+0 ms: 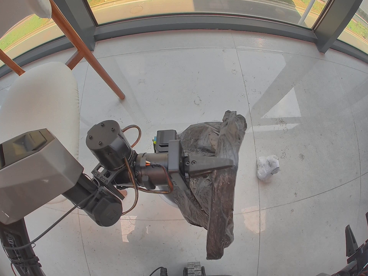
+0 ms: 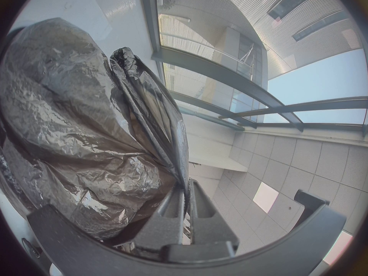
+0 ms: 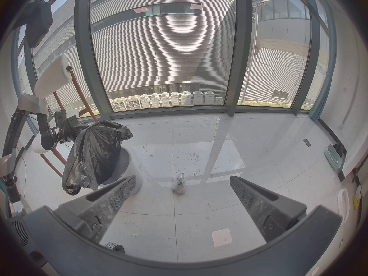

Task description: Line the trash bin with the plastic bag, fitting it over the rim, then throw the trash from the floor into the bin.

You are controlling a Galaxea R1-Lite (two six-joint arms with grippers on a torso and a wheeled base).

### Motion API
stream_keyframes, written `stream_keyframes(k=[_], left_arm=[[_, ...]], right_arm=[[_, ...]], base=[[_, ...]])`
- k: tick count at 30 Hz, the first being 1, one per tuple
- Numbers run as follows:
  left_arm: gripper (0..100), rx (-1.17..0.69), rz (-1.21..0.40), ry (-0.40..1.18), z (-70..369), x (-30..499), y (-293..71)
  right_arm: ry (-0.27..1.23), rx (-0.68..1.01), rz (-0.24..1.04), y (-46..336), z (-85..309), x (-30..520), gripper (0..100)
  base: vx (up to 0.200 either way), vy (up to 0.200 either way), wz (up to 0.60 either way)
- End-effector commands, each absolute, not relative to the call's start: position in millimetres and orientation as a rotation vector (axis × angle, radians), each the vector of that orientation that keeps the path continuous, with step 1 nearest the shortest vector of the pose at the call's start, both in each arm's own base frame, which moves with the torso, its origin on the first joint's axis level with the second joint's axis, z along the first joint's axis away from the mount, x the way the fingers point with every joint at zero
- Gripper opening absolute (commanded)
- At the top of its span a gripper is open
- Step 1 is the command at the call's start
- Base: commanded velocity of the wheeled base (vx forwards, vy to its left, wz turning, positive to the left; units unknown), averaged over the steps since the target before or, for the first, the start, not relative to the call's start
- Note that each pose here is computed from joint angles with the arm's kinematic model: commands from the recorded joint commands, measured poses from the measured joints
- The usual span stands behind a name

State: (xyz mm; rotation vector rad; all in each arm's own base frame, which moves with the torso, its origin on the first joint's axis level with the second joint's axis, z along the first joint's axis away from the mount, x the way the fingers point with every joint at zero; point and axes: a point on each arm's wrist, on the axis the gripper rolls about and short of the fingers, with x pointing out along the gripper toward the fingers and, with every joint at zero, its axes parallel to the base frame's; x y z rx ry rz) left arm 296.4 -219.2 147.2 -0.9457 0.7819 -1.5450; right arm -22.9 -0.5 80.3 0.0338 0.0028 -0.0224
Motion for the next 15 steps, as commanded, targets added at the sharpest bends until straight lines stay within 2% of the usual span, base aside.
stream_keyframes(k=[1,9,15], left_arm=[[0,-0.974,-1.475,0.758,140,313,-201],[0,-0.927,-1.411,0.611,145,330,-171],[0,-0.891,-1.355,0.446,171,321,-162]], right_arm=[[0.006,0.034,-0.022,-1,75,-23,100],[0.006,0.034,-0.022,-1,75,-23,100],[0.006,0.034,-0.022,-1,75,-23,100]], base=[[0.000,0.000,0.00],[0.000,0.000,0.00],[0.000,0.000,0.00]])
